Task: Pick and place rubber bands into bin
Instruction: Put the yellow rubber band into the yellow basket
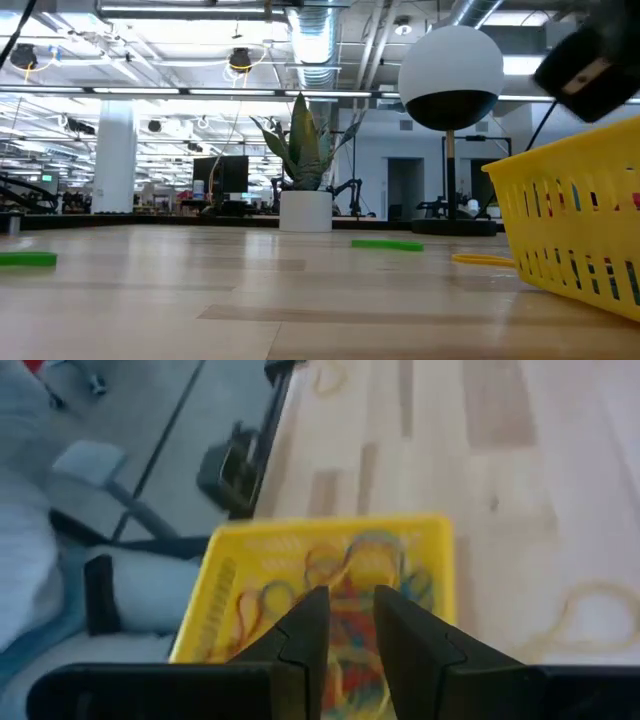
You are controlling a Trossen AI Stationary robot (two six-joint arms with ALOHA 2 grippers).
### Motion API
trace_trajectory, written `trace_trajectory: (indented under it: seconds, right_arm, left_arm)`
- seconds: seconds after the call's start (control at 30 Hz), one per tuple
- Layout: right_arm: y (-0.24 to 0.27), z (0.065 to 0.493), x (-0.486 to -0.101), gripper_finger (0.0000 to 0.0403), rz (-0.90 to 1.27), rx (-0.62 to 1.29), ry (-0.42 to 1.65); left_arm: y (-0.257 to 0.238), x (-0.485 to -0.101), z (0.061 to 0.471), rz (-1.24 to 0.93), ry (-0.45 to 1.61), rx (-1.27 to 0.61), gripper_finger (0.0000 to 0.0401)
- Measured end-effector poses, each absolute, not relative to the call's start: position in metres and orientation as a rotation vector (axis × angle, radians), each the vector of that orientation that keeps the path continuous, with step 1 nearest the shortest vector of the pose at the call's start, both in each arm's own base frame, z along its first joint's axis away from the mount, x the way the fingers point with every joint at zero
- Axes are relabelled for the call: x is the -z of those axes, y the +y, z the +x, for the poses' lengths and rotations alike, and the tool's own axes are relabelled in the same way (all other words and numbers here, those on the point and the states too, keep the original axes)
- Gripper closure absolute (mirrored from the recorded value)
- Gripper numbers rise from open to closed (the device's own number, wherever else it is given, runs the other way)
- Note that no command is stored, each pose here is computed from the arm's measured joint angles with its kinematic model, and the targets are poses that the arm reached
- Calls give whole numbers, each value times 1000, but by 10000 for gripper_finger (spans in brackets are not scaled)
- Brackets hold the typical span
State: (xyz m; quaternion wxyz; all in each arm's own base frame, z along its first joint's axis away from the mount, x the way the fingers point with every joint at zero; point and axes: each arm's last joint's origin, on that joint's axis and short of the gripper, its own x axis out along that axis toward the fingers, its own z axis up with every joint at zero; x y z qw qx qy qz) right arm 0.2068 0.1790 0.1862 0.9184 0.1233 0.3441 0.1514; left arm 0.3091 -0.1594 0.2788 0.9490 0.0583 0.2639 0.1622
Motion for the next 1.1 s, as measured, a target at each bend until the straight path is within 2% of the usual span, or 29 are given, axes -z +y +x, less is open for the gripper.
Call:
trace_trajectory:
  seconds: [0.13,0.23,0.43,0.6,0.8,0.9,1.1]
  right_arm:
    - [183,186,-196,327,227,-252,699]
    - [180,167,-201,327,164,-156,685]
    - [168,148,-209,327,99,31,614]
    - [167,149,-206,327,110,93,597]
    - [171,155,-190,327,79,132,640]
    - [173,157,-181,327,46,144,663]
    - [172,162,-175,327,28,169,681]
  left_arm:
    - [-171,-311,324,53,380,-105,401]
    - [-180,-314,337,43,254,21,401]
    - [-184,-271,374,28,252,26,401]
    - [-189,-232,405,-47,164,183,401]
    - [-195,-216,416,-98,54,301,401]
    - [-198,-220,418,-117,40,332,401]
    - [-206,-224,420,-98,127,345,401]
